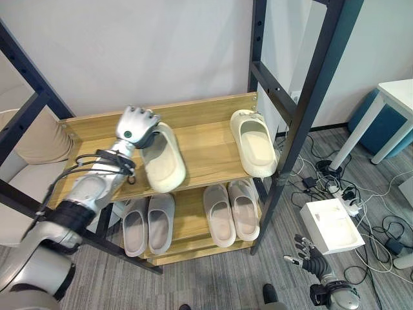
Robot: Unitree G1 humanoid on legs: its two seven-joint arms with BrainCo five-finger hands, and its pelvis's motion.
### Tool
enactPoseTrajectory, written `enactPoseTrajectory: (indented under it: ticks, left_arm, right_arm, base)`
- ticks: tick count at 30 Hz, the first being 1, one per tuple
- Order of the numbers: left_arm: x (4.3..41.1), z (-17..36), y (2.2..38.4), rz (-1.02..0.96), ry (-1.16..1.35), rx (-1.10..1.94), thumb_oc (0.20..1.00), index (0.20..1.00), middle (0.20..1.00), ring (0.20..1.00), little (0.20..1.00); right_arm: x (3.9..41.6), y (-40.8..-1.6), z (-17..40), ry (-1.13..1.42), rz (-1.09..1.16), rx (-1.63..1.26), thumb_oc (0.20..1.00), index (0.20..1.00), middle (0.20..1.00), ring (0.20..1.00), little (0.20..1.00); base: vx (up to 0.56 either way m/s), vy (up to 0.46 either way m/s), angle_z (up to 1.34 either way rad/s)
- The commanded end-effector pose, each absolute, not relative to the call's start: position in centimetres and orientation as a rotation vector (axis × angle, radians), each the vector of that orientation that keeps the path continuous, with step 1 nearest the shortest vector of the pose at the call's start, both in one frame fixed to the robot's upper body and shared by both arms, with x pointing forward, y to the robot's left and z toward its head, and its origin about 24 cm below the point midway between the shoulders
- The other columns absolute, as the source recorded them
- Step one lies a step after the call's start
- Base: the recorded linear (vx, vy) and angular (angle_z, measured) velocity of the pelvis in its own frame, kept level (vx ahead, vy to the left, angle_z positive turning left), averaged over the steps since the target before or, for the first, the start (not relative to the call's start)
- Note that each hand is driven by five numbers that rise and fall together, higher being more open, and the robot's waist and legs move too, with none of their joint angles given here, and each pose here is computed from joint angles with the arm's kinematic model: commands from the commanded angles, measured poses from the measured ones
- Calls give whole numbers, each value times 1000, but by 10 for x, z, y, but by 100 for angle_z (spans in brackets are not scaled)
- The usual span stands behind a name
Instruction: Arrange the slippers neatly on the shoe rack.
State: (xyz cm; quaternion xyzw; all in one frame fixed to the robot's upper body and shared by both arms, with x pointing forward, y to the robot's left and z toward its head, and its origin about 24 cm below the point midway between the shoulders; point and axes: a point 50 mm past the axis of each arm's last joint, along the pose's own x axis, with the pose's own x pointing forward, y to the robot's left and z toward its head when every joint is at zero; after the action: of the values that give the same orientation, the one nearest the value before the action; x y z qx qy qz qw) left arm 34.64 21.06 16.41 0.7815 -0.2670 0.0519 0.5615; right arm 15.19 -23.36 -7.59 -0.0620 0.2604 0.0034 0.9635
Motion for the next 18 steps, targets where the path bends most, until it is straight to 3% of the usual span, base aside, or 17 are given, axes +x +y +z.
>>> enactPoseTrajectory:
  ticks: [1, 16, 17, 18]
  left_arm:
    - [362, 220, 206, 300, -755, 1814, 200, 200, 200, 200, 200]
    - [381, 230, 155, 234, -836, 1792, 225, 225, 225, 225, 225]
    - [382, 232, 155, 238, -828, 1796, 1000, 1000, 1000, 1000, 1000]
    - [383, 232, 154, 233, -826, 1802, 1000, 1000, 1000, 1000, 1000]
  right_arm:
    - [170, -232, -54, 394, 1, -90, 1000, 1000, 1000, 1000, 1000]
    - [172, -238, -48, 369, -23, -104, 1000, 1000, 1000, 1000, 1000]
    - [174, -238, -48, 366, -22, -106, 1000, 1000, 1000, 1000, 1000]
    - [174, -238, -48, 366, -24, -106, 1000, 1000, 1000, 1000, 1000]
  base:
    - [0, 0, 0]
    - [-2, -10, -7]
    - [-1, -17, -10]
    - [-2, -15, -4]
